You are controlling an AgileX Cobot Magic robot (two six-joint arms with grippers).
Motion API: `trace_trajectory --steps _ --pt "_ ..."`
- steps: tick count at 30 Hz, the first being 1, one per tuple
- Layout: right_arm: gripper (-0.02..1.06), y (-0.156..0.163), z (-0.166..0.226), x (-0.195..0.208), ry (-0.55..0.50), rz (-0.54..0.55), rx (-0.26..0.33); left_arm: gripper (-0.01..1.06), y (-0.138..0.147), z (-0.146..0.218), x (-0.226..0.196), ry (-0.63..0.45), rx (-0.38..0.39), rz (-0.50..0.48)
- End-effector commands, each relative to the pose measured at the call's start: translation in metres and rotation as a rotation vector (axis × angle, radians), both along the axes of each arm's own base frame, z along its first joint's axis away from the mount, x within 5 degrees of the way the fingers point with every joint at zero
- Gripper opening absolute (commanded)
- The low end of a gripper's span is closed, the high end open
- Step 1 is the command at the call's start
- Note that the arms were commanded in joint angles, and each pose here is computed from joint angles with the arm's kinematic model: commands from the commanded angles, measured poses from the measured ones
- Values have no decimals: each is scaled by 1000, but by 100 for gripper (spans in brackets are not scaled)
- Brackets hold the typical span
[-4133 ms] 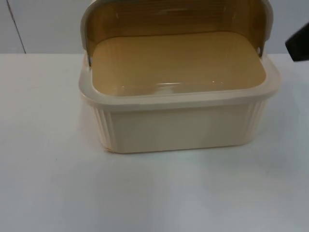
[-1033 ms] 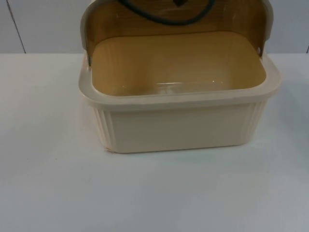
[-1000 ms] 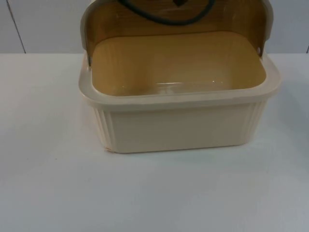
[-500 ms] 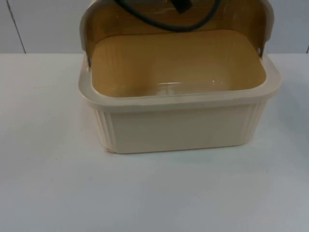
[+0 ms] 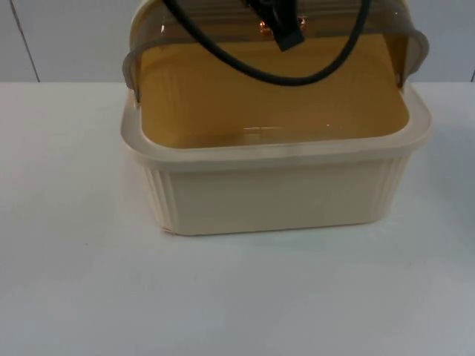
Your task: Open the box lid with the left hand, place the block into the box with the right hand, then close the box lid with the left hand.
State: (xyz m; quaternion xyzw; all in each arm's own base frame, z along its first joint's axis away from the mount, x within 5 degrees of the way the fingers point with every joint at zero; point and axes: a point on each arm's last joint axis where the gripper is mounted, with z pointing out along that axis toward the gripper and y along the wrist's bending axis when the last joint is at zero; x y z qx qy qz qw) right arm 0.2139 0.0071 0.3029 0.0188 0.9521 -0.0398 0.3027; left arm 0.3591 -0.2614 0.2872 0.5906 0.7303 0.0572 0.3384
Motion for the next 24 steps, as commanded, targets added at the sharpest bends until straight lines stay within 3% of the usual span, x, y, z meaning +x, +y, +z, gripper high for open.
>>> trace_trajectory --steps 1,10,24 --pt "75 -3 1 -1 -7 0 -13 0 -1 -8 -6 69 28 29" --pt "75 -3 1 -1 -7 0 -13 0 -16 -18 -22 14 96 69" --pt "75 -3 1 -1 -5 -2 -12 0 -32 -58 -55 67 83 61"
